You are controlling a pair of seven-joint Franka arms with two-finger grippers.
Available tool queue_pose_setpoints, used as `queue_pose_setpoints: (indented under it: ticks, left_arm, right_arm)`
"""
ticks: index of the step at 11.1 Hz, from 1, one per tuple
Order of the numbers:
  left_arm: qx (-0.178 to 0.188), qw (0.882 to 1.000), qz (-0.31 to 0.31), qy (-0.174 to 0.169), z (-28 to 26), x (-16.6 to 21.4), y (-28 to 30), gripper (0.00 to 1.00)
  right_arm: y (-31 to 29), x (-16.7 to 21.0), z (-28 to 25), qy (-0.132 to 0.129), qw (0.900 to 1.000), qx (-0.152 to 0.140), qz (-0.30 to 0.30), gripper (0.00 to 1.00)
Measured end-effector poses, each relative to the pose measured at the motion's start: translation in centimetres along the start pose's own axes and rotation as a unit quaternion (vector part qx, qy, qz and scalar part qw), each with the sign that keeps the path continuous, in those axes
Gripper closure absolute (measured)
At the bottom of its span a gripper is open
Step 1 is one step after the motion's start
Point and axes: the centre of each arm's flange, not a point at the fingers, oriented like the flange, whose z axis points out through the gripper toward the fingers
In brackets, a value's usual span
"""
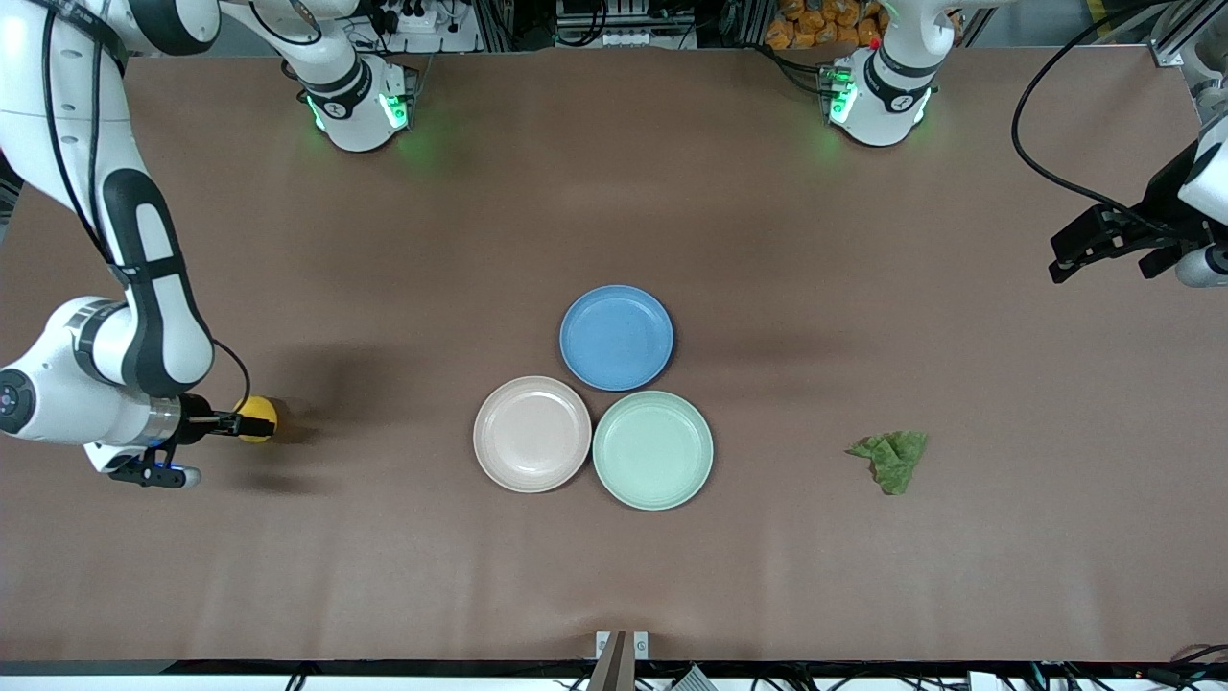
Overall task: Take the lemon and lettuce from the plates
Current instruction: 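Lower the lemon onto the table beside the right arm, then open the right gripper and draw it back from the lemon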
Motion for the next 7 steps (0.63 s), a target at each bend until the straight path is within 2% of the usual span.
queue_pose_setpoints:
  ticks: [4,7]
  left_arm:
    - [0.000,1.000,0.002,-0.002,0.1,0.0,0.2,0.00]
    - [0.000,1.000,0.002,-0.003,0.3,0.0,0.2,0.00]
  right_arm:
    - [-0.9,-0.6,-5.0,0.020,1.000,0.004,-0.006,0.00]
    - [-1.6,-2.4,-10.2,0.013,1.000,-0.004,-0.009,0.00]
